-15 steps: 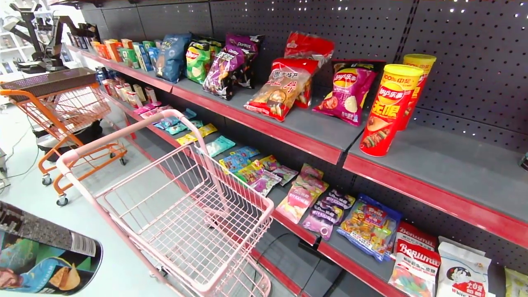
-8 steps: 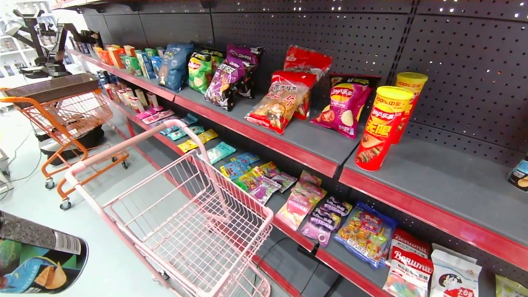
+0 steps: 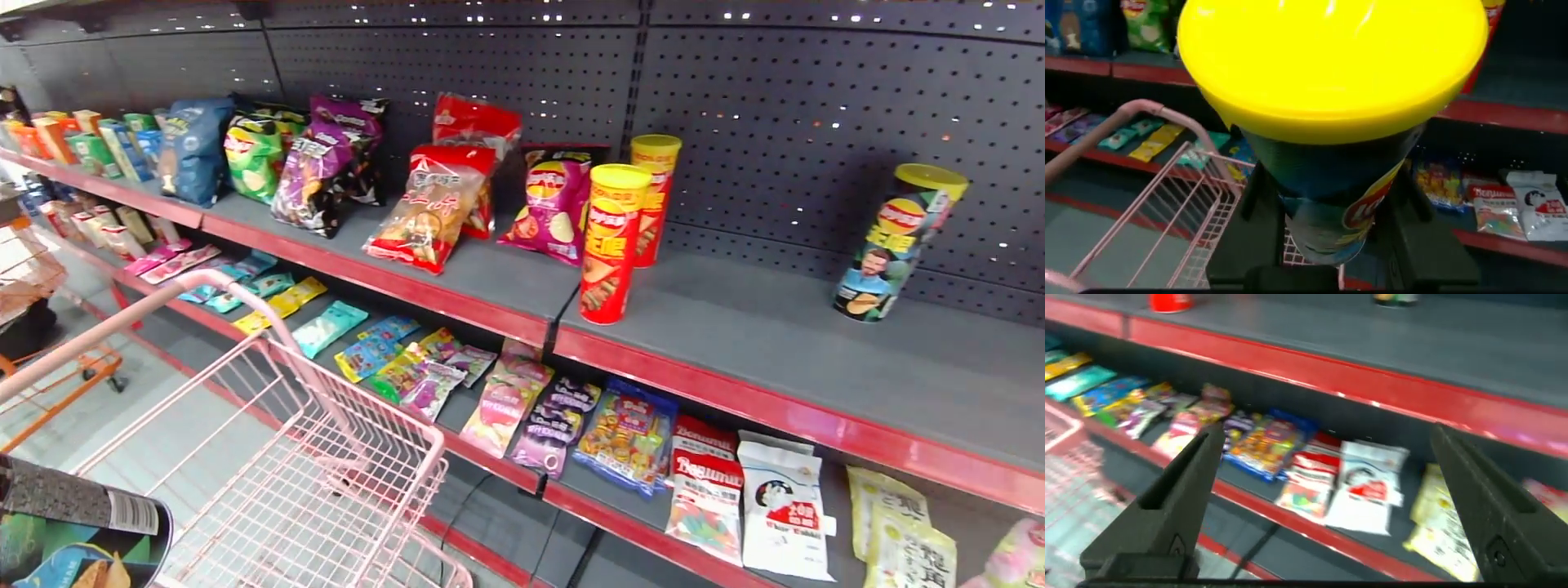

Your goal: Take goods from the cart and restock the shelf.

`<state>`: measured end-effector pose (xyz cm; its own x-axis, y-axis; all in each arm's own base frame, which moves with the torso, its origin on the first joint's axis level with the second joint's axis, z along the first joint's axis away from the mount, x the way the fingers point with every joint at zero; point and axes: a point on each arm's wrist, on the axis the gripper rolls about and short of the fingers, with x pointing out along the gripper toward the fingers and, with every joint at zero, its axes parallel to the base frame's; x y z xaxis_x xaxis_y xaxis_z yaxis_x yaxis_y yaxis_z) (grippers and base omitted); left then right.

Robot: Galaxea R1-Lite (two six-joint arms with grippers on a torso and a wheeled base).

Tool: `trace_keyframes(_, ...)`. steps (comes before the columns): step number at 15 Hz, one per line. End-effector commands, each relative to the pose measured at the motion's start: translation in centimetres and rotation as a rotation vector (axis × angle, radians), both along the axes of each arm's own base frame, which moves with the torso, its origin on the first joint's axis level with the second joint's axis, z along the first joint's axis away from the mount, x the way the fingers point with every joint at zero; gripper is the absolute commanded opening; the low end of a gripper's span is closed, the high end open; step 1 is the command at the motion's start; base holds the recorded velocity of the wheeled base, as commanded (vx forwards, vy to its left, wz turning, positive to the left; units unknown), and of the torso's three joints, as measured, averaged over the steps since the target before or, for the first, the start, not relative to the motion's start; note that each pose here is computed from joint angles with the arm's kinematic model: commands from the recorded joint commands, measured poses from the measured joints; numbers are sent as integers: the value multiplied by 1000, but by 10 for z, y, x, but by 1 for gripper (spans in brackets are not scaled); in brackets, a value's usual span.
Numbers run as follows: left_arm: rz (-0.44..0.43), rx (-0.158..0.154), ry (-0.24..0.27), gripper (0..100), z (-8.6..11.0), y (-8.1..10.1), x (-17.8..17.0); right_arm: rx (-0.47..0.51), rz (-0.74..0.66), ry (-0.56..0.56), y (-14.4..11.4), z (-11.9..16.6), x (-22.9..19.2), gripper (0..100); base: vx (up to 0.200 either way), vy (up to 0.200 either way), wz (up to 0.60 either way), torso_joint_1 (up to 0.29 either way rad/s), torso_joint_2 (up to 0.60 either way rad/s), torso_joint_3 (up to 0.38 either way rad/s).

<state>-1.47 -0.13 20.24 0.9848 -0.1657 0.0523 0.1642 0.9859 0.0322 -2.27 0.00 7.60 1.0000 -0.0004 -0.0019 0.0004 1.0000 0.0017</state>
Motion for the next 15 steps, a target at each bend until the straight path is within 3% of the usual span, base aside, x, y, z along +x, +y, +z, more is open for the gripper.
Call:
trace_keyframes(1, 1, 1, 0, 0, 0, 0, 0, 0, 0, 0, 0, 0, 0, 100, 0, 0, -600, 7, 2, -2)
trace_keyframes(7, 12, 13, 8, 0, -2, 0, 0, 0, 0, 0, 0, 0, 0, 100, 0, 0, -600, 0, 4, 2)
trace_keyframes(9, 72, 106, 28, 0, -5, 1, 1, -2, 0, 0, 0, 0, 0, 100, 0, 0, -300, 1, 1, -1)
trace_keyframes(10, 87, 120, 30, 0, -5, 2, 1, -2, 0, 0, 0, 0, 0, 100, 0, 0, 0, 0, 0, 0)
trace_keyframes(12, 114, 119, 27, 0, -5, 2, 0, -3, 0, 0, 0, 0, 0, 100, 0, 0, 0, 0, 0, 0)
trace_keyframes(15, 120, 118, 15, 0, -6, 3, -3, -5, 0, 0, 0, 0, 0, 100, 200, 0, 0, -2, -1, -1)
